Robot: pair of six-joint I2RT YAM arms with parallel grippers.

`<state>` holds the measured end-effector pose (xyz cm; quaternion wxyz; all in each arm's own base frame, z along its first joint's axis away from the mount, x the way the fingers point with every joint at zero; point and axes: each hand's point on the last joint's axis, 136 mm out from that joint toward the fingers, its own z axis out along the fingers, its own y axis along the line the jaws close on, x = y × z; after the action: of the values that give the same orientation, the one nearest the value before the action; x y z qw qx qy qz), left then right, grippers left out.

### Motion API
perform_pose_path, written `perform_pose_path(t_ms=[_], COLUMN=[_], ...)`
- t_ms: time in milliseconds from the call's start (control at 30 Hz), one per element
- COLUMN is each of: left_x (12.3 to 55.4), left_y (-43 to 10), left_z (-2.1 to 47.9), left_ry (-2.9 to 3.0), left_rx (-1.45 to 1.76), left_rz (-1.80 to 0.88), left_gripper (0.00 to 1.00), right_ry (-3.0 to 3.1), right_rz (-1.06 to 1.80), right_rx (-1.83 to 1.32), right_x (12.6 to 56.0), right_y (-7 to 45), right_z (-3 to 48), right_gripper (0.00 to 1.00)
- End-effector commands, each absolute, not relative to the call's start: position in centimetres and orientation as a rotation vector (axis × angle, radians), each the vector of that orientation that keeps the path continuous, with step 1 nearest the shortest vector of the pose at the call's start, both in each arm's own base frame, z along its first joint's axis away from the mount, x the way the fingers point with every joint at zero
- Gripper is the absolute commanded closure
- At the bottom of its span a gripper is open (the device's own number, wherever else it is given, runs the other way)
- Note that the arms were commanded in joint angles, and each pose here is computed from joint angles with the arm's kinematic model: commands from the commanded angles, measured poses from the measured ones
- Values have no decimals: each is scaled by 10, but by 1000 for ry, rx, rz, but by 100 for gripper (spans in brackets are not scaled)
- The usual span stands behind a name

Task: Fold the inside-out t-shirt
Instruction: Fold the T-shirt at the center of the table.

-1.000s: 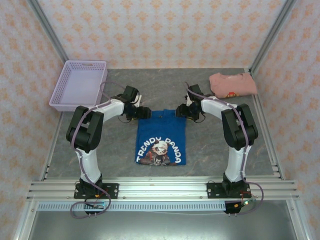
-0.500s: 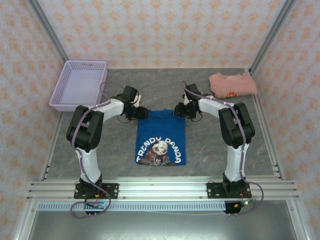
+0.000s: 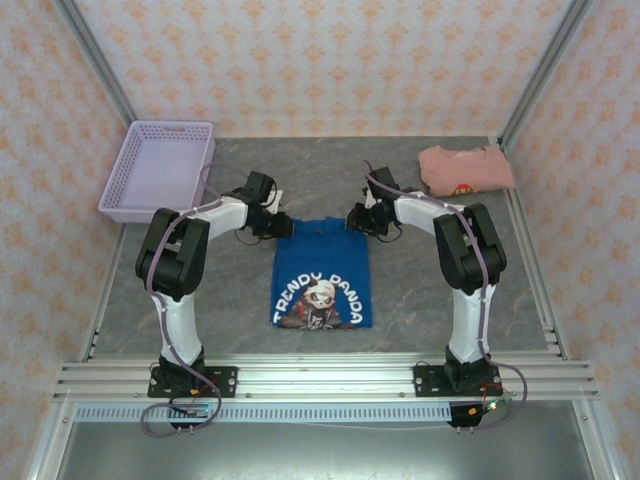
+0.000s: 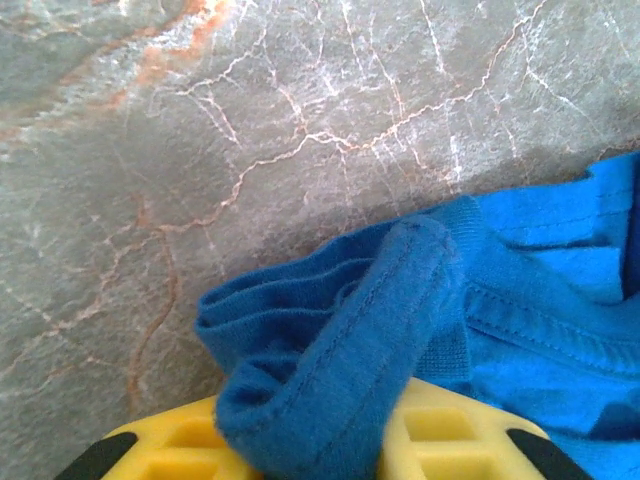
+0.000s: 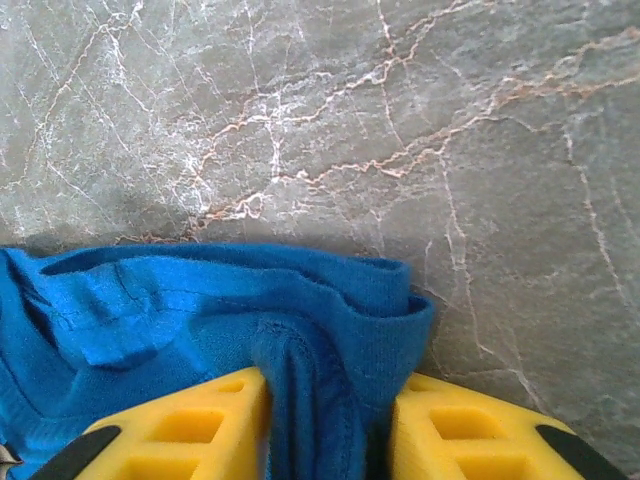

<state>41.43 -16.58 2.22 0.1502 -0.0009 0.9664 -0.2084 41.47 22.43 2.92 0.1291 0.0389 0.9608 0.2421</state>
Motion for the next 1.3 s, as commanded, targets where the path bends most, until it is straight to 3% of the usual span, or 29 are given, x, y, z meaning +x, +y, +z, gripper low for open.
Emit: perform_pose_path(t_ms=[0,367,533,1067,1267], left_x=[408,414,422,484,531], left_y=[-189,-185,-176,-163,-161], left_z=[10,19,28,119,207], left_ry=[2795,2760,2728,2514,2364], left_rx=[58,43,-8,-92,-36], left_rz=[-721,-707,-701,-732,-691], left_gripper=[79,100,100,100,100], right_ry=[2770,2694,2607,2290,2126], right_rz=[783,829,859,908,860], right_rx=[53,57,67,94,5], right_x=[418,430,442,499,541], right_y=[251,256,250,231,226], right_z=[20,31,54,159,240], right_gripper=[69,88,100,100,100])
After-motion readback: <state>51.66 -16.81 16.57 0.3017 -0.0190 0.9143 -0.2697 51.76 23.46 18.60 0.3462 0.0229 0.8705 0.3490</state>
